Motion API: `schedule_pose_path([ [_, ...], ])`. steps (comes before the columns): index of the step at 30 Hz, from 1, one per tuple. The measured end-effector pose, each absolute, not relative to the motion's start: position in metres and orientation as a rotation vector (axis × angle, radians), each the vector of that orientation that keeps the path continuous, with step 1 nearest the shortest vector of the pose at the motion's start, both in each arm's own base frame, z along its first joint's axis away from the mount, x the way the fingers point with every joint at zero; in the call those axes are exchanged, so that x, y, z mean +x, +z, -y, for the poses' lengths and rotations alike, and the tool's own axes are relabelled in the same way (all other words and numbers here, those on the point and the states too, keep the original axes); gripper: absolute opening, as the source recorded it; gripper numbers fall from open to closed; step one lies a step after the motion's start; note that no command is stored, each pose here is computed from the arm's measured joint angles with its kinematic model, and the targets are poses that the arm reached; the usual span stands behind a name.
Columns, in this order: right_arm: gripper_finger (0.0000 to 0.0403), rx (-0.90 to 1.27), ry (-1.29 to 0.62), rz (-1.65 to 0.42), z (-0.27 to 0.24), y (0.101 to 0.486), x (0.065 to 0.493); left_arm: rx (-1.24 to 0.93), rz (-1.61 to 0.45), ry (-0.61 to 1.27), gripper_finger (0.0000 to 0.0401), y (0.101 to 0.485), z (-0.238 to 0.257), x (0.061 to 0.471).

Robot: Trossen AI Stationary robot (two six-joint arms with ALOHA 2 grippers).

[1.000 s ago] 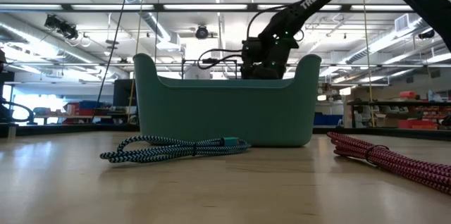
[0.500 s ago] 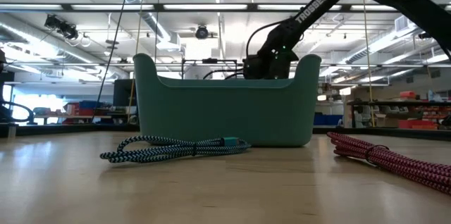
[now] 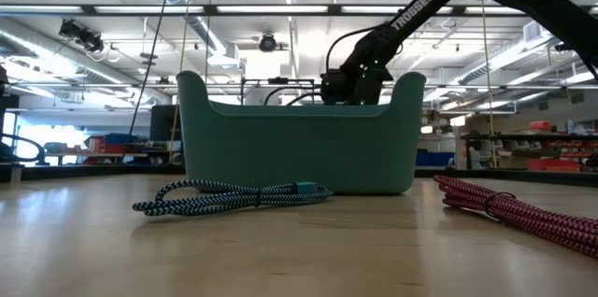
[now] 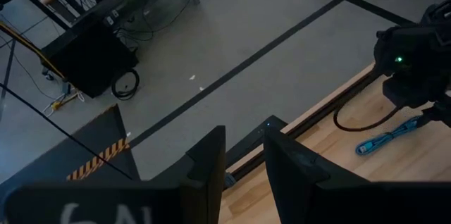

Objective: Pick and place USB-C Cables
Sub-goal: Put the top light blue charger cable into the green bin

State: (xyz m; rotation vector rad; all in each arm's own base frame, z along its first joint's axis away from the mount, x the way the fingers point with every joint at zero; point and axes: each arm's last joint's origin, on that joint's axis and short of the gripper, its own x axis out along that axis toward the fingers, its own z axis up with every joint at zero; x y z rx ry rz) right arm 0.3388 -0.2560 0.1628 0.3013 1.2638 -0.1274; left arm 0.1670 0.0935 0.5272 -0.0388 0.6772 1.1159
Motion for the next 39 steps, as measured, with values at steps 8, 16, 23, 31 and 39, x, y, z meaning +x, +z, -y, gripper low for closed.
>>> schedule_pose_path([
  [8, 0.0252, 0.261, -0.141, -1.239, 0.261, 0.179, 0.344, -0.039, -0.676, 1.116, 0.0105, 0.527, -0.093, 0.167],
  [16, 0.0252, 0.237, -0.086, -1.297, 0.248, 0.169, 0.345, -0.039, -0.676, 1.116, 0.0105, 0.527, -0.093, 0.167],
  [23, 0.0267, 0.193, -0.104, -1.321, 0.245, 0.167, 0.346, -0.039, -0.676, 1.116, 0.0105, 0.527, -0.093, 0.167],
  [31, 0.0272, 0.184, -0.111, -1.295, 0.247, 0.168, 0.348, -0.039, -0.676, 1.116, 0.0105, 0.527, -0.093, 0.167],
  [39, 0.0273, 0.236, -0.083, -1.312, 0.242, 0.154, 0.342, -0.039, -0.676, 1.116, 0.0105, 0.527, -0.093, 0.167],
])
